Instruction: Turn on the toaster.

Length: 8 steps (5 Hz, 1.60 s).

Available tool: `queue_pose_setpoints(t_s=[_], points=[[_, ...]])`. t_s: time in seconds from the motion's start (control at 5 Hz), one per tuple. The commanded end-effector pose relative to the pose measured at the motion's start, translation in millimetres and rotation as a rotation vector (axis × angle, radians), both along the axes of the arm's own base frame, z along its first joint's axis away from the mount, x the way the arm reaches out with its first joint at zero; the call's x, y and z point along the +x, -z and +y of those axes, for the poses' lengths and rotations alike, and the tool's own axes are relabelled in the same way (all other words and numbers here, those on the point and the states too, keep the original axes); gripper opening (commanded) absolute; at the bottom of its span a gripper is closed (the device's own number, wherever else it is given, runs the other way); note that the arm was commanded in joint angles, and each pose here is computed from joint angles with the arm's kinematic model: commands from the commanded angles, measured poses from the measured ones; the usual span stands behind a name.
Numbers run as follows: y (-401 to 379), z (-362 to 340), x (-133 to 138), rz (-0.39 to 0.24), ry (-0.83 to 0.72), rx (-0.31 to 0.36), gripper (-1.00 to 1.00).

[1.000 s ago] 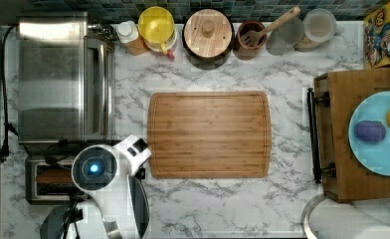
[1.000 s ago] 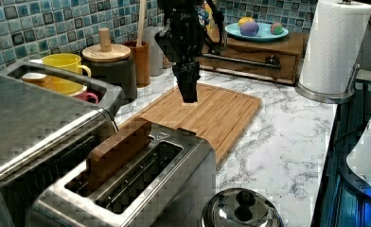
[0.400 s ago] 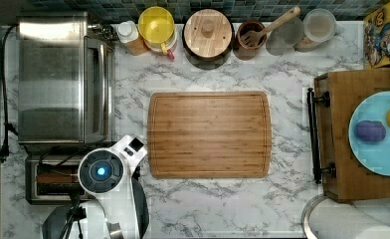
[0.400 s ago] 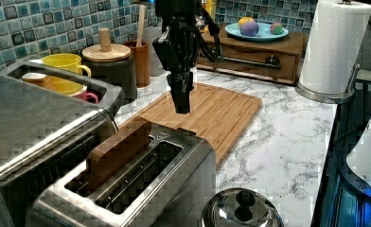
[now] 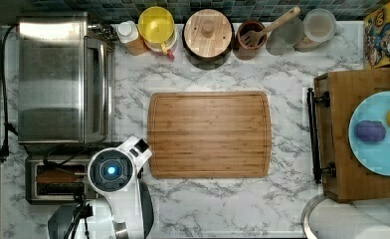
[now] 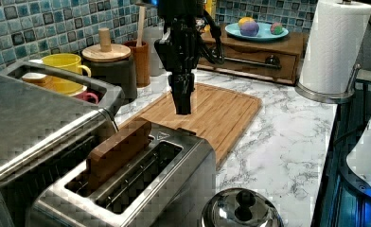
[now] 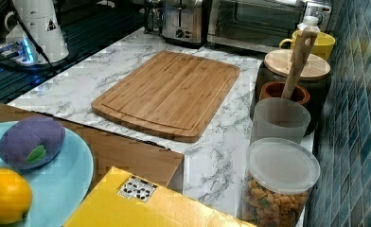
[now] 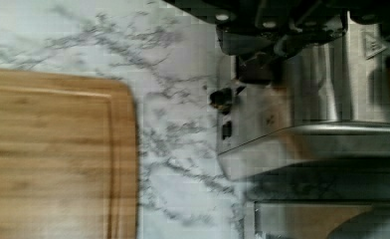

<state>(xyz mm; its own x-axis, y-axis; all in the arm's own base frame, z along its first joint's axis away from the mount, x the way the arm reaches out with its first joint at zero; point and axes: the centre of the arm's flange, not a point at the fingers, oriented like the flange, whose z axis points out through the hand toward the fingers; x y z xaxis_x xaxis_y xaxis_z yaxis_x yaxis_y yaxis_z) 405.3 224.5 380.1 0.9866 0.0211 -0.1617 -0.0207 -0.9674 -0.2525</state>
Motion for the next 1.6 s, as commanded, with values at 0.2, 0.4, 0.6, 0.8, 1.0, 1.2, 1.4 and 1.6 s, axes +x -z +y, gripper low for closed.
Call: queue_pose_setpoints(t_s=[0.2,0.4,0.6,0.8,1.0,1.2,1.4,1.6], points=[[-8.2,24.5,-14.0,-0.027,-0.127,0.074,-1.0],[1.3,27.9,-7.8,-0.037,-0.09,0.021,-1.0],[11.8,26.2,3.0,-0.032,-0.045,-0.018,-1.0],[28.4,24.4,13.1,0.044,-0.017,-0.037,-1.0],[63.1,26.6,15.4,0.095,-0.001,-0.108,-1.0],[100.0,5.6,13.1,0.181,0.056,-0.143,-1.0],[140.4,-17.4,-3.4,0.258,0.101,-0.157,-1.0],[173.6,-44.5,-40.6,0.28,0.106,-0.168,-1.0]])
